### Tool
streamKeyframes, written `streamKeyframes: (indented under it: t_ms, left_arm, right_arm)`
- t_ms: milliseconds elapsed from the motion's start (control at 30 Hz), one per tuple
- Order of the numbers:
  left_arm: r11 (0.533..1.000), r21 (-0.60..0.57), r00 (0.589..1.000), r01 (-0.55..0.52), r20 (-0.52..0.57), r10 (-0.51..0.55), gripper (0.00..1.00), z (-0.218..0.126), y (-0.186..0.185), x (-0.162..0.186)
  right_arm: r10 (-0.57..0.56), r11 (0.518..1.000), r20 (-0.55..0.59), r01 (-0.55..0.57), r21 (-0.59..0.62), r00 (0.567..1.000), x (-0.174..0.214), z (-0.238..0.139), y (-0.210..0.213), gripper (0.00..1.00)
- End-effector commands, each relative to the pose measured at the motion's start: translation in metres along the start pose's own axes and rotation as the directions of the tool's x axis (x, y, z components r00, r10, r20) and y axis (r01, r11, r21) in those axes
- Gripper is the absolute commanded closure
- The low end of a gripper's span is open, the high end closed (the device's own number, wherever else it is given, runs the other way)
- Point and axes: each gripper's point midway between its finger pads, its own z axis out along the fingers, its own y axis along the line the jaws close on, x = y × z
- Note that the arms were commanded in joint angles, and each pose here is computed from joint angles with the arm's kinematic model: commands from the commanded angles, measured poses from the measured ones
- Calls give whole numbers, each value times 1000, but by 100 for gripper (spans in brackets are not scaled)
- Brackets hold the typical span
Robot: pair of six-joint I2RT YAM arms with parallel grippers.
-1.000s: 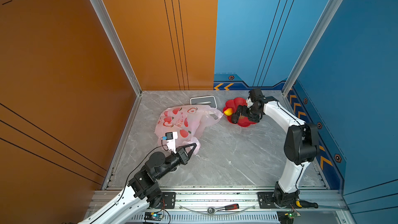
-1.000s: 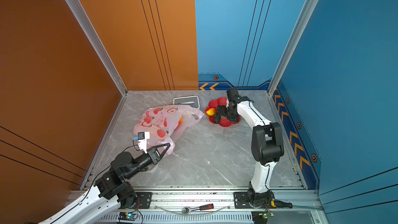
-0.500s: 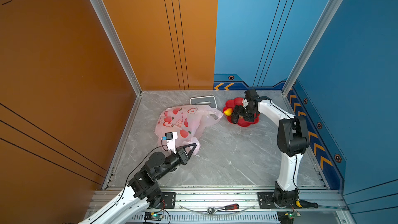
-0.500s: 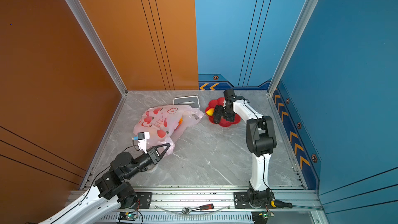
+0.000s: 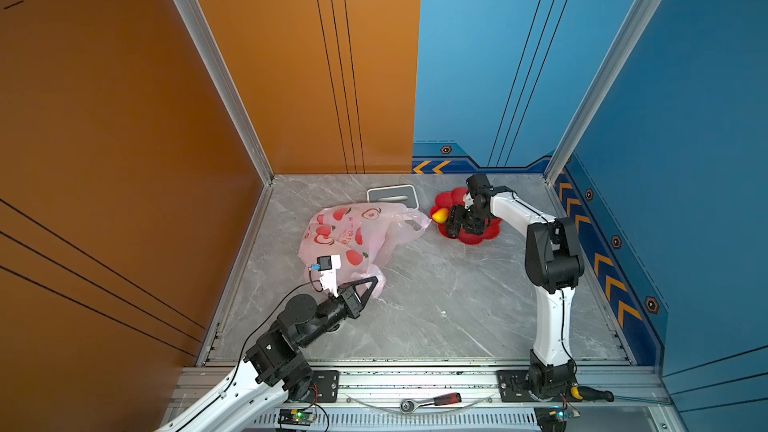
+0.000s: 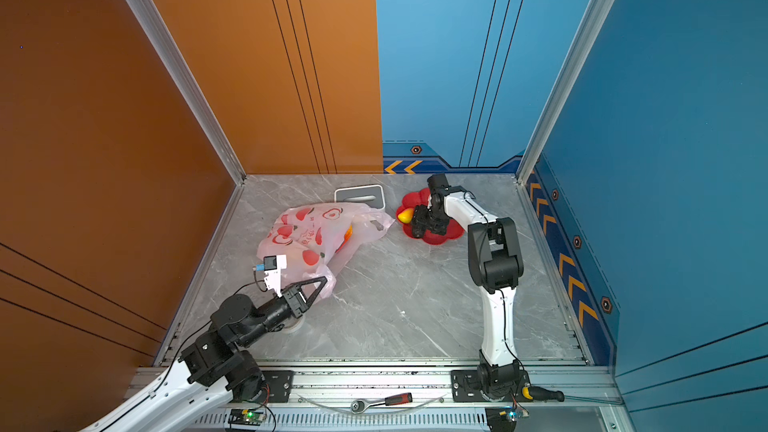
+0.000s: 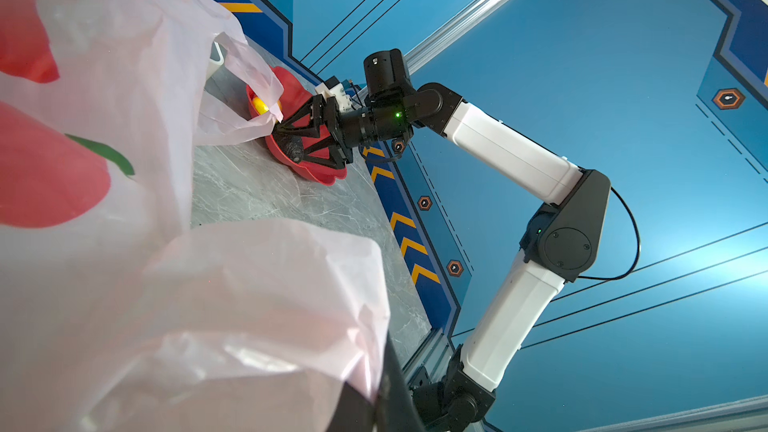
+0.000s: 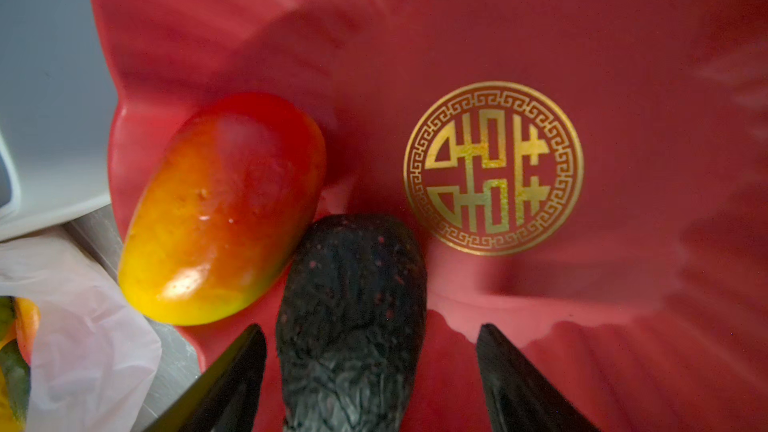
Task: Place the fruits into the plastic bag
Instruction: 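Lower the right gripper and grasp the dark avocado in the bowl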
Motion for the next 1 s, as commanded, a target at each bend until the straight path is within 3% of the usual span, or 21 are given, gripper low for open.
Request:
streamKeyframes:
  t_ms: [0,367,633,700,967]
  left_arm:
    - [1000,-20,1000,2,15,-2,100,-1,6,-1]
    - [1000,-24,1000,5,17,-5,100,-3,8,0]
    - [1000,-22,1000,7,22,-6,100,-4,8,-1]
    - [1000,-22,1000,7,22,-6,100,-4,8,-1]
    - [1000,-20,1000,8,23,-8,100,-4,7,-1]
  right_arm:
    - [-3,1000,12,3,5,1000,-6,2,4,23]
    - [1,1000,6,-1,18,1000,-8,12,2,30]
    - [4,1000,-1,-4,27,1000,-6,15,-2,43]
    - [7,1000,-2,-7,26,1000,-6,15,-3,51]
    - [14,1000,5,-14,26,1000,-7,10,-6,52]
